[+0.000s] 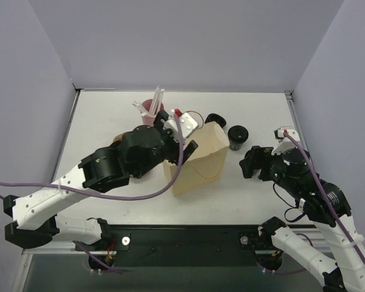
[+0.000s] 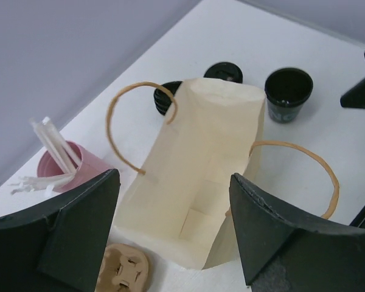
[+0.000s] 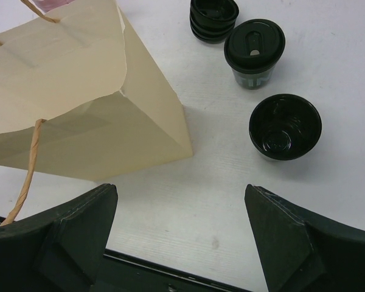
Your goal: Pack the takeout coffee
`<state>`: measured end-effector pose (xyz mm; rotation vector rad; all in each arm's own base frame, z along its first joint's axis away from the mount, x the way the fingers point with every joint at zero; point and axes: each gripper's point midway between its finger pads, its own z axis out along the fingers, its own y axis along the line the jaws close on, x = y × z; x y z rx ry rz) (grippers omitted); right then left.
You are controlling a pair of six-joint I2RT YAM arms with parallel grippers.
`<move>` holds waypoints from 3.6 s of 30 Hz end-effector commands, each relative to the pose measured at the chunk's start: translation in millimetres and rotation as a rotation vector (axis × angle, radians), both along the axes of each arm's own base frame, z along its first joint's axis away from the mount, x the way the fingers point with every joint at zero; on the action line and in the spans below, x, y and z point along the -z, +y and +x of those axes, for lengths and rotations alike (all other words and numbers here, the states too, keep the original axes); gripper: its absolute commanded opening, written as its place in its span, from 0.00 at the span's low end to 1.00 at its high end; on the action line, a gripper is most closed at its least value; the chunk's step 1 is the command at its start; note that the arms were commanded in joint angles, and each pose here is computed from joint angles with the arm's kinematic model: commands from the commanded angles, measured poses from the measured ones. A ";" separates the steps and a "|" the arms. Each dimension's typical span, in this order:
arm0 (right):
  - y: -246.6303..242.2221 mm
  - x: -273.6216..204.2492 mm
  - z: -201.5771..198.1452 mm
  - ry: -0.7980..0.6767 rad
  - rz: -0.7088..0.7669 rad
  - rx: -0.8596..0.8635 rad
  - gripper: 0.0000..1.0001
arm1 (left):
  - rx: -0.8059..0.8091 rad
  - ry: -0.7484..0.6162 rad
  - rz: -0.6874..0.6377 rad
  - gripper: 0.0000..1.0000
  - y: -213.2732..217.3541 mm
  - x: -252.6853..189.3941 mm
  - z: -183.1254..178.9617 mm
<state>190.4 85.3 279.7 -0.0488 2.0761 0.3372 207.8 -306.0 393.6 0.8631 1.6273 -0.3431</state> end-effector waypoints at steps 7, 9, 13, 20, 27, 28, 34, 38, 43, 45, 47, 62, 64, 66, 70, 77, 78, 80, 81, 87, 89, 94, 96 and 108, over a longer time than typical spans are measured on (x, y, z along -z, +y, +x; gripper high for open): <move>5.3 7.4 -12.0 0.031 0.028 -0.043 0.89 | -0.471 0.098 -0.267 0.83 122.2 -5.7 21.6; 5.4 9.6 -13.4 0.034 0.028 -0.048 0.90 | -0.613 0.177 -0.286 0.83 157.6 18.0 36.8; 4.0 11.1 -16.5 0.035 0.025 -0.050 0.89 | -0.804 0.376 -0.302 0.80 202.9 75.6 61.9; 5.9 7.1 -23.1 0.023 0.037 -0.083 0.89 | -1.059 0.635 -0.411 0.70 236.7 156.4 104.9; 5.5 10.5 -25.5 0.024 0.035 -0.090 0.89 | -1.195 0.725 -0.547 0.70 226.7 187.6 128.8; 5.7 10.2 -25.9 0.022 0.038 -0.091 0.89 | -1.204 0.733 -0.553 0.70 225.4 191.0 131.0; 1.8 10.6 -27.2 0.006 0.032 -0.083 0.89 | -1.288 0.760 -0.532 0.70 224.5 219.1 139.9; -0.4 14.3 -26.4 0.008 0.019 -0.074 0.89 | -1.280 0.792 -0.518 0.68 215.6 237.0 149.7; -1.3 13.6 -27.3 0.002 0.020 -0.073 0.89 | -1.381 0.820 -0.413 0.66 224.6 259.0 151.9; -1.4 14.6 -27.4 0.003 0.018 -0.074 0.89 | -1.426 0.831 -0.388 0.66 228.8 265.4 150.4; -5.7 14.8 -25.5 -0.004 0.004 -0.053 0.89 | -1.433 0.843 -0.356 0.66 227.7 271.5 152.6; -9.3 19.5 -21.5 0.000 -0.025 -0.036 0.89 | -1.458 0.865 -0.238 0.62 222.5 291.6 151.6; -9.9 19.5 -21.2 -0.001 -0.028 -0.034 0.89 | -1.466 0.867 -0.229 0.61 223.8 293.7 150.1; -11.1 19.5 -21.2 -0.002 -0.030 -0.029 0.89 | -1.466 0.867 -0.232 0.61 223.3 294.9 150.6; -12.5 17.2 -22.3 -0.014 -0.028 -0.027 0.89 | -1.469 0.883 -0.222 0.61 222.1 299.8 149.8; -12.5 16.8 -22.2 -0.013 -0.030 -0.028 0.89 | -1.474 0.885 -0.215 0.60 221.4 304.0 151.5; -12.7 16.5 -21.9 -0.015 -0.032 -0.028 0.89 | -1.471 0.883 -0.215 0.59 220.5 303.9 152.4; -12.5 17.3 -21.6 -0.012 -0.032 -0.027 0.89 | -1.470 0.880 -0.208 0.54 220.7 305.2 153.0; -12.7 17.1 -21.8 -0.014 -0.034 -0.028 0.89 | -1.468 0.874 -0.203 0.52 220.9 304.2 153.4; -13.6 16.4 -21.0 -0.016 -0.038 -0.024 0.89 | -1.482 0.850 -0.153 0.40 227.6 299.0 149.7; -13.4 14.6 -21.2 -0.020 -0.034 -0.025 0.89 | -1.493 0.840 -0.134 0.35 230.5 294.5 148.5; -12.6 11.9 -21.4 -0.025 -0.031 -0.029 0.89 | -1.496 0.814 -0.124 0.32 234.7 280.0 149.4; -12.8 11.1 -21.6 -0.026 -0.032 -0.030 0.89 | -1.496 0.790 -0.127 0.32 237.0 269.6 150.0; -8.6 9.3 -22.0 -0.016 -0.030 -0.053 0.89 | -1.338 0.634 -0.113 0.28 246.6 193.4 141.0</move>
